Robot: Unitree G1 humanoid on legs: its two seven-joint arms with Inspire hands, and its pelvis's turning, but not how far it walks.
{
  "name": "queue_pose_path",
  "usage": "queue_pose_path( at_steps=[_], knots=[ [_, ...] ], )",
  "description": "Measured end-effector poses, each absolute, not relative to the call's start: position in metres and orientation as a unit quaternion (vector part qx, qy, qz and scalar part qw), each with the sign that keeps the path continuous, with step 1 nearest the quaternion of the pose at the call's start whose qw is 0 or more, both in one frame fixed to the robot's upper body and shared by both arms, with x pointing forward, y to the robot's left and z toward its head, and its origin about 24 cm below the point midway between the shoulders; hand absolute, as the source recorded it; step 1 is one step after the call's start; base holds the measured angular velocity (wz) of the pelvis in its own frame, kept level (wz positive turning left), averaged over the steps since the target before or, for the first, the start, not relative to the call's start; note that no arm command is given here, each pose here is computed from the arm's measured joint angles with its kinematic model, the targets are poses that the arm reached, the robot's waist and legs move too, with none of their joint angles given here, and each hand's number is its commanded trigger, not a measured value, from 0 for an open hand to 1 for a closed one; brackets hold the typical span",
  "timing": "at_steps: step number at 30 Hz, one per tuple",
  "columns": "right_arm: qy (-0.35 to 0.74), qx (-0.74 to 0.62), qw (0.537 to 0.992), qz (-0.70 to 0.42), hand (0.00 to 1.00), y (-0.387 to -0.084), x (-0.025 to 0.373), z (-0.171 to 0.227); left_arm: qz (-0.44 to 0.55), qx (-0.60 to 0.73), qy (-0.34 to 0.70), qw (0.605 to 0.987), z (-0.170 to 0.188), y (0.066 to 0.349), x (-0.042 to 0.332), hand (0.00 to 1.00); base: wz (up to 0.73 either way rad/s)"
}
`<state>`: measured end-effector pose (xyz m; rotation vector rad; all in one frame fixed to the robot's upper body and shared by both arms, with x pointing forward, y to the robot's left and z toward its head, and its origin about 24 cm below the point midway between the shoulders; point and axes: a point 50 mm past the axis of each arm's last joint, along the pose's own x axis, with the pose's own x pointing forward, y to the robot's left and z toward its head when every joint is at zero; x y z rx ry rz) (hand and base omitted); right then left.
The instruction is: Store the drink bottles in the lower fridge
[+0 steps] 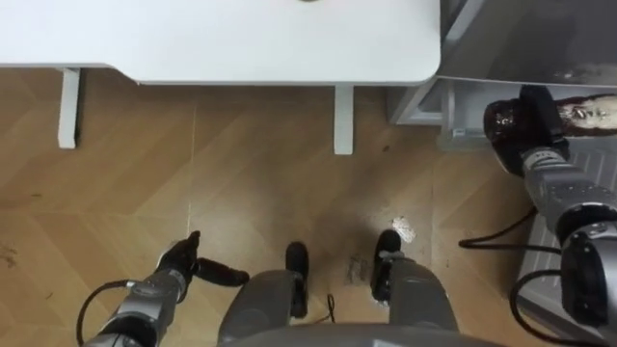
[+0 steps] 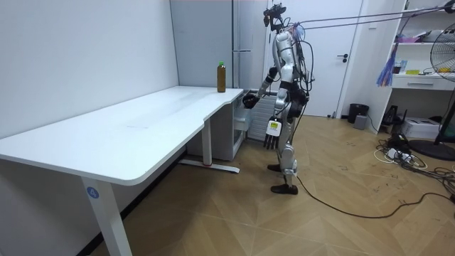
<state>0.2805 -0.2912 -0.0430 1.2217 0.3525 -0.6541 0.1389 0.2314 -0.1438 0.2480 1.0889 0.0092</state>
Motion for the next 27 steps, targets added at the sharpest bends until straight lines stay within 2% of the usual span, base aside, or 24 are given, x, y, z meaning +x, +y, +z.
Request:
queue_pose_path(
  at_steps=[7, 13, 15, 16, 17, 27],
  knots=[
    [0.164, 0.560, 0.755, -0.298, 1.00, -0.294, 0.285, -0.037, 0.003, 0.102, 0.515, 0.851, -0.143, 0.228, 0.142, 0.00, 0.07],
    [0.142, 0.557, 0.765, -0.290, 1.00, -0.302, 0.301, -0.016, -0.001, 0.106, 0.517, 0.850, -0.143, 0.230, 0.142, 0.00, -0.03],
    [0.134, 0.553, 0.769, -0.290, 0.69, -0.307, 0.304, -0.009, -0.003, 0.107, 0.516, 0.850, -0.143, 0.230, 0.142, 0.00, -0.06],
    [0.129, 0.552, 0.771, -0.289, 0.48, -0.309, 0.306, -0.006, -0.003, 0.108, 0.517, 0.849, -0.143, 0.230, 0.142, 0.00, 0.00],
    [0.125, 0.551, 0.773, -0.288, 0.00, -0.311, 0.308, -0.001, -0.003, 0.108, 0.517, 0.849, -0.143, 0.231, 0.142, 0.00, 0.00],
    [0.125, 0.546, 0.775, -0.291, 0.00, -0.315, 0.314, 0.009, -0.005, 0.105, 0.526, 0.844, -0.144, 0.233, 0.138, 0.00, -0.02]
  ],
)
